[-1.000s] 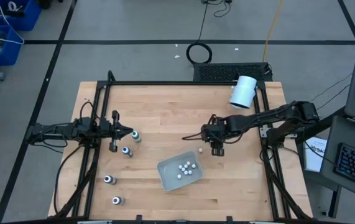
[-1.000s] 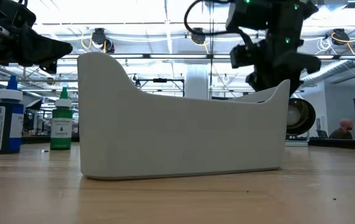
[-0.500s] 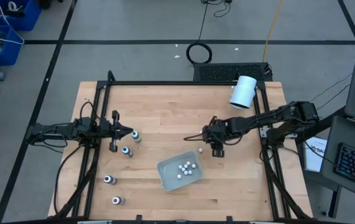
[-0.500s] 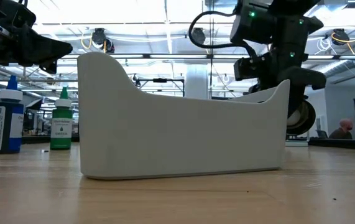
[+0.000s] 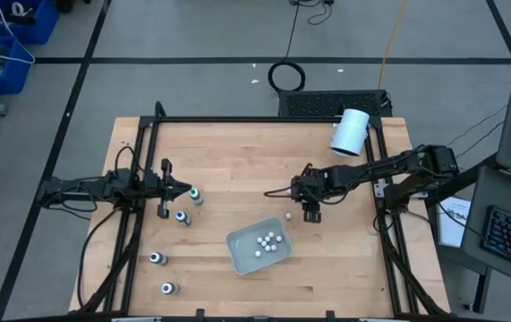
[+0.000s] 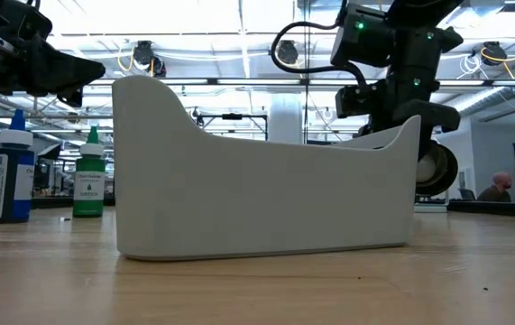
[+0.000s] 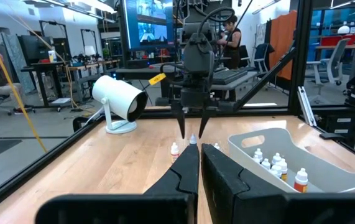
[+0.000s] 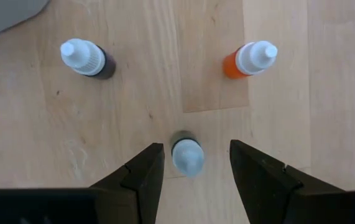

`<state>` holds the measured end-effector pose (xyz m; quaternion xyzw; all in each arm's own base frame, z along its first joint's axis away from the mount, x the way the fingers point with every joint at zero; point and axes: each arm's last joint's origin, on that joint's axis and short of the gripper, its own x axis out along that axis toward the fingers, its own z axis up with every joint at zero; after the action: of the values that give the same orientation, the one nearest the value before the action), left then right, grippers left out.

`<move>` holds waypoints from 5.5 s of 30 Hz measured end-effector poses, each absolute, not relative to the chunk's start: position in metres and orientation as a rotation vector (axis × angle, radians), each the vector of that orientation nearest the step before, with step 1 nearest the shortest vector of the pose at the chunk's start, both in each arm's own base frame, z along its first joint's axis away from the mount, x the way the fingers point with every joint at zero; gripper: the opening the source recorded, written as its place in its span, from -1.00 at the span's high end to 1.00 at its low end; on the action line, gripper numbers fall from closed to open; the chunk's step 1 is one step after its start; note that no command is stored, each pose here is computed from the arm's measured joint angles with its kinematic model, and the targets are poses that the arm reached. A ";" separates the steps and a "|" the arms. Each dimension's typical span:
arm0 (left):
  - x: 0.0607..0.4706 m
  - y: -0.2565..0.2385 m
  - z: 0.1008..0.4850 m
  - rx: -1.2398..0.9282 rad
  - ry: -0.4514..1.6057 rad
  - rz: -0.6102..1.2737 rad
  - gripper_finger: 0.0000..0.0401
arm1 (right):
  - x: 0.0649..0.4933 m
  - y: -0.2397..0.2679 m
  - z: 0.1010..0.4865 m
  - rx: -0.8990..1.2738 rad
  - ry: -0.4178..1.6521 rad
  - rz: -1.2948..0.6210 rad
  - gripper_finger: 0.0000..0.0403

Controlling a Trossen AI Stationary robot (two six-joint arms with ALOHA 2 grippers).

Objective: Pick & Place food coloring
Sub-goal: Put the small green food coloring bottle in the gray bin, then put the small orange food coloring bottle in the gray bin

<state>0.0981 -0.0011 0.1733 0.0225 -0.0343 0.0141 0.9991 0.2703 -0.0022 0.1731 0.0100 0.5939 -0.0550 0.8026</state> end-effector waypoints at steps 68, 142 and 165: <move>0.098 -0.001 0.173 0.045 -0.068 0.028 0.87 | 0.268 0.008 0.173 0.006 1.269 -0.053 0.81; 0.098 -0.001 0.173 0.045 -0.068 0.028 0.87 | 0.413 0.089 0.179 -0.287 1.284 0.335 0.40; 0.098 -0.001 0.173 0.045 -0.068 0.028 0.87 | 0.383 0.083 0.247 -0.307 1.211 0.209 0.26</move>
<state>0.0981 -0.0011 0.1732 0.0224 -0.0339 0.0138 0.9991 0.3832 0.0834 0.2472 -0.1434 0.5658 0.0976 0.8061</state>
